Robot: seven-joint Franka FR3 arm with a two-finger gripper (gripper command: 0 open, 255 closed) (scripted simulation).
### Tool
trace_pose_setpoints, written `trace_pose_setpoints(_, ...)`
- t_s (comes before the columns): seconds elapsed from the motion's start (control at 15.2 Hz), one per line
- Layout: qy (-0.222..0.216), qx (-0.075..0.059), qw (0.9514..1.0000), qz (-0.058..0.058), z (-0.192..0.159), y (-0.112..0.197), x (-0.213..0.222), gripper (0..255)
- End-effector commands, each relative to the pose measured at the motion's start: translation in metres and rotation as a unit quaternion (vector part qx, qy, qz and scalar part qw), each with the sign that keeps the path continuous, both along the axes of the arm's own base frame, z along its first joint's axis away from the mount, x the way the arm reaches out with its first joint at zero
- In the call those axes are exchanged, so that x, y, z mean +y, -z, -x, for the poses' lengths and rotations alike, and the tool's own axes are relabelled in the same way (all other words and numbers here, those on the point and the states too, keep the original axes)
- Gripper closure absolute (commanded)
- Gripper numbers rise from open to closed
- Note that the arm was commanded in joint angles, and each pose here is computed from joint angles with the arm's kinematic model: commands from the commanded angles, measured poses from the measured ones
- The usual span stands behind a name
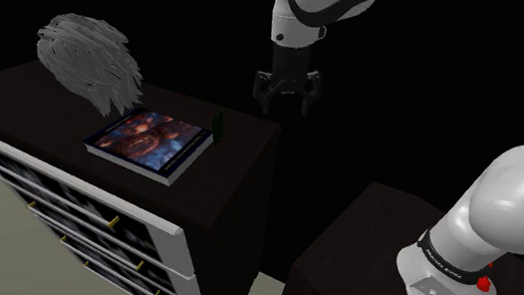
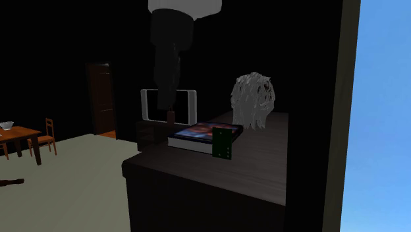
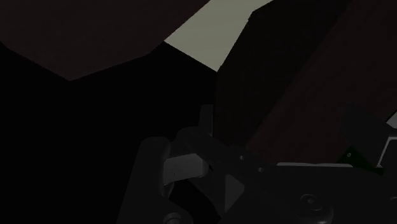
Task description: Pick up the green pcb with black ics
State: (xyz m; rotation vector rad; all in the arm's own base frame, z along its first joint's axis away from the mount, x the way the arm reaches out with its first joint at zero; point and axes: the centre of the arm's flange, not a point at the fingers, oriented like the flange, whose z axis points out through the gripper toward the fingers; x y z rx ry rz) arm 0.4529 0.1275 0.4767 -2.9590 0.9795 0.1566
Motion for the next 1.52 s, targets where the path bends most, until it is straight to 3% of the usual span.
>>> trace_pose_setpoints(0.0, 0.032, 0.0, 0.9995, -0.004, -0.022, 0.011, 0.01, 0)
trace_pose_setpoints(0.26, 0.092, -0.001, 0.9957, -0.011, -0.066, 0.031, 0.025, 0)
trace_pose_setpoints(0.53, 0.152, -0.001, 0.9882, -0.018, -0.112, 0.05, 0.035, 0)
trace_pose_setpoints(0.79, 0.211, -0.002, 0.9772, -0.025, -0.158, 0.069, 0.04, 0)
trace_pose_setpoints(1.06, 0.269, -0.002, 0.9627, -0.031, -0.204, 0.088, 0.039, 0)
trace_pose_setpoints(1.45, 0.269, -0.002, 0.9627, -0.031, -0.204, 0.12, 0.039, 0)
